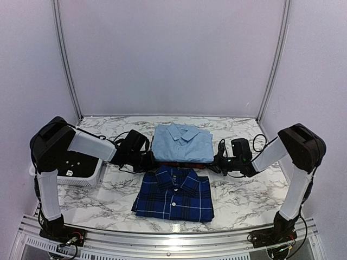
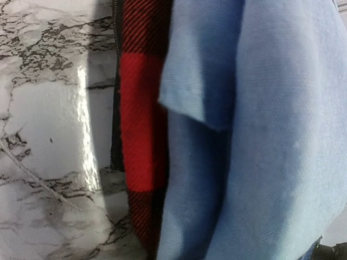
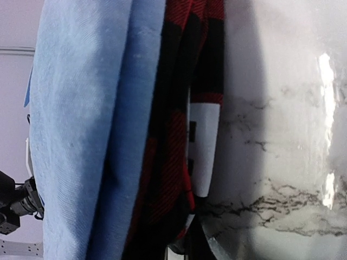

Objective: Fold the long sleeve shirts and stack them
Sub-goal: Move the square-folded shirt to the center of the board, then pick up the square-folded shirt from the center of the board.

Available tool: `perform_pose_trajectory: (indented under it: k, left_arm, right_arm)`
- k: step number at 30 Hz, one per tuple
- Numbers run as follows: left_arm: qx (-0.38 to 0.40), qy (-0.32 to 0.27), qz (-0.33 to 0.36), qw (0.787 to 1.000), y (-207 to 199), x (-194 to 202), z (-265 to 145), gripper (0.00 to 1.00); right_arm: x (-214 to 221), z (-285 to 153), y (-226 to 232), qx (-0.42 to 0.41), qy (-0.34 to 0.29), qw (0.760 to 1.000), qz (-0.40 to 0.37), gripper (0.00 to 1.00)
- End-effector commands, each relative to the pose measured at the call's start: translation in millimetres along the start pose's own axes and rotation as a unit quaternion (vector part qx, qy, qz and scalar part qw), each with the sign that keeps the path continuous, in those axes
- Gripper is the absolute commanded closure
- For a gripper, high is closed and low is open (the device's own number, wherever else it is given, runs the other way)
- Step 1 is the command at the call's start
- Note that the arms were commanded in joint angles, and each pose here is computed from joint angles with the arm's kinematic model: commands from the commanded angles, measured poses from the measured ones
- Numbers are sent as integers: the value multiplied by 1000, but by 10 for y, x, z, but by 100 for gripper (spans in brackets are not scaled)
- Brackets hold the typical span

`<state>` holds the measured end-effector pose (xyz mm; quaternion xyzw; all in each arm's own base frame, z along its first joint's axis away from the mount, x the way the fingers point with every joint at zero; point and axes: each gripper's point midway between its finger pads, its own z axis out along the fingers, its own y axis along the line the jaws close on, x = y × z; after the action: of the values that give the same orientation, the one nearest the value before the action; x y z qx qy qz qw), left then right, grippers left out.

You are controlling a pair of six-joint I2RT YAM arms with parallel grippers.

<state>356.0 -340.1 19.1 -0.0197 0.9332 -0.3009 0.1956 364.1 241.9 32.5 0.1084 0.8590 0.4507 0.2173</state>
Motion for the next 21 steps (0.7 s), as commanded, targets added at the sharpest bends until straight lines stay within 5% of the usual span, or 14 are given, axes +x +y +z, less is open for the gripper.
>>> perform_pose_trajectory:
  k: [1,8,13,21]
  left_arm:
    - [-37,-5,-2,999,135,56,-126,80]
    - [-43,-40,36,998,-27,-125,-580,45]
    - [-31,-40,42,998,-29,-2,-889,30]
    - [-19,17,50,998,165,675,-1076,19]
  right_arm:
    - [-60,-118,154,-2,-19,999,-35,87]
    - [-52,-440,170,51,-33,993,-98,50]
    - [120,-711,140,63,-34,990,-122,40]
    - [674,-865,156,55,31,984,-164,33]
